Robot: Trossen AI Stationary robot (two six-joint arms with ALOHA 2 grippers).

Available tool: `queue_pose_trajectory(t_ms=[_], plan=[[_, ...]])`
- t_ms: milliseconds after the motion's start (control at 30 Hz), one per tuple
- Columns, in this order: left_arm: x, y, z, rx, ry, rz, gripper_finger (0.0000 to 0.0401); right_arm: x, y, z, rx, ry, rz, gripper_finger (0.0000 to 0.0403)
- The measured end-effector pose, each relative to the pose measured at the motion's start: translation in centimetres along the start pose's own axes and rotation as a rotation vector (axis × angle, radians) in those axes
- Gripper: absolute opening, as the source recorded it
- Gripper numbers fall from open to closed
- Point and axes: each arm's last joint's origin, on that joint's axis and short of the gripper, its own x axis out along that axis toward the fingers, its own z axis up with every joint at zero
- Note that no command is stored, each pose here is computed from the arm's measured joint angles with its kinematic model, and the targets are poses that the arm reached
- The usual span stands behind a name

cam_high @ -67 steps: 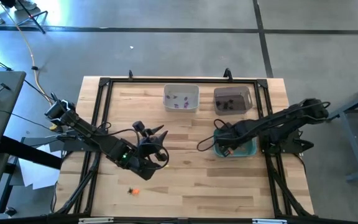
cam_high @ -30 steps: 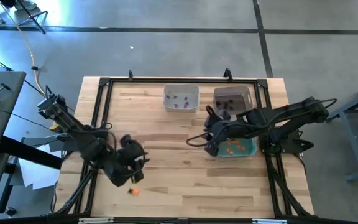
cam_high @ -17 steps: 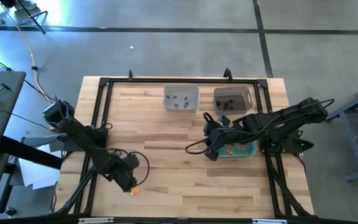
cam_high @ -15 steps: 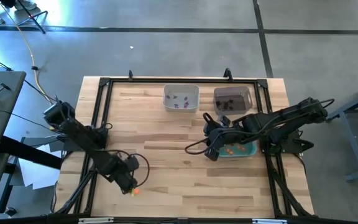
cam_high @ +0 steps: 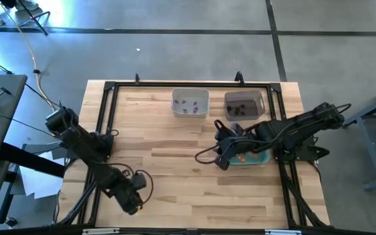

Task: Sort Halloween decoration
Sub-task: Put the black spider toy into the black bin

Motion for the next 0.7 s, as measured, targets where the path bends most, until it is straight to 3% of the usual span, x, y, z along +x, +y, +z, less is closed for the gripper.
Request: queue_pose_trajectory(t_ms=[200, 467, 700], plan=[[0.5, -0.4, -1.3, -0.040, -0.066, 0.018, 0.0110, -0.3, 0.7, -0.6, 0.034, 0.005, 0.019, 0.0129], [3.8, -1.6, -2.4, -0.052, -0.025, 0.014, 0.0110, -0.8, 1.7, -1.4, 0.028, 0.002, 0.049, 0.0129], [5.8, -1.4, -2.6, -0.033, -0.013, 0.092, 0.0113, -1.0, 2.1, -1.8, 0.026, -0.009, 0.054, 0.0129]])
